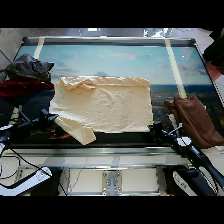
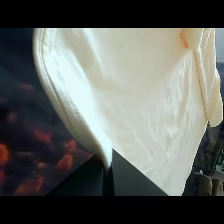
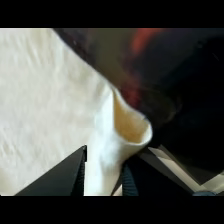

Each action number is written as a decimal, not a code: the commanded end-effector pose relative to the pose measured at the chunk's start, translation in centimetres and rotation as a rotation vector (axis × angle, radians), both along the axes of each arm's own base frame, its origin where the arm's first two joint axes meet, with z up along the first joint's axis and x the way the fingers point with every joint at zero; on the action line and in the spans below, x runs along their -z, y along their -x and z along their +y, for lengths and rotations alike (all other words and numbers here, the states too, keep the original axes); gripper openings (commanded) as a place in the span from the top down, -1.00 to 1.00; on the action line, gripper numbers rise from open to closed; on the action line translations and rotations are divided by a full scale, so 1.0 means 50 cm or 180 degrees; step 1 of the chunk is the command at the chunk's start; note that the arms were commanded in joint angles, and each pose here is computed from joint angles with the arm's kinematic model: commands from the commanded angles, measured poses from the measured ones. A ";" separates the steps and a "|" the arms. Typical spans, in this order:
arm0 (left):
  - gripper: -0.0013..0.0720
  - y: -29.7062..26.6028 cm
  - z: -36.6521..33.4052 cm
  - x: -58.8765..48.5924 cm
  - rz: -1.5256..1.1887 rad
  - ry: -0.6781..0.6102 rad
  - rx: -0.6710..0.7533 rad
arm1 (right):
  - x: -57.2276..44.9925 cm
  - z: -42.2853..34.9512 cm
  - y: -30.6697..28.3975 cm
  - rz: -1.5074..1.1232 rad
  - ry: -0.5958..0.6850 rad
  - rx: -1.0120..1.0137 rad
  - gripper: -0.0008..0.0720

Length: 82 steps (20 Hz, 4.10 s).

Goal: Fold the shirts.

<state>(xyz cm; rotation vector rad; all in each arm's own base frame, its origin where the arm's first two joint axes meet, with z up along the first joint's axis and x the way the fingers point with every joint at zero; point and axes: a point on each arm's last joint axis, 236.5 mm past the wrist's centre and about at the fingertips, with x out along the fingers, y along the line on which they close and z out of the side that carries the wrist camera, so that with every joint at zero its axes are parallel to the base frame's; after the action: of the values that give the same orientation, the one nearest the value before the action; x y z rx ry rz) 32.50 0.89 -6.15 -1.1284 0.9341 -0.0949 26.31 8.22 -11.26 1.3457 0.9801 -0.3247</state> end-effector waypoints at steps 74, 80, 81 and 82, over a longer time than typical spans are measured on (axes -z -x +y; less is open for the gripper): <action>-0.69 -0.185 0.081 -0.174 0.0642 -0.2077 0.1996 | -0.300 -0.122 -0.292 0.0212 0.2709 -0.3415 -0.28; -0.69 0.151 0.028 -0.058 0.0925 -0.1309 0.1256 | -0.266 -0.074 -0.122 -0.0114 0.1886 -0.2855 -0.28; -0.69 0.189 0.001 -0.038 0.0970 -0.1095 0.1133 | -0.245 -0.051 -0.099 -0.0112 0.1606 -0.2786 -0.28; -0.67 0.213 -0.019 -0.023 0.1009 -0.0934 0.1026 | -0.229 -0.030 -0.083 -0.0094 0.1345 -0.2758 -0.28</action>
<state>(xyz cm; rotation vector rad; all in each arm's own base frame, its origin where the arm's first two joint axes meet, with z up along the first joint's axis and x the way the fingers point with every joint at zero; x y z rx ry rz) 26.65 3.18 -2.37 -0.5254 1.3840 -0.0660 33.43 3.90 1.70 0.2520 1.2602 0.0943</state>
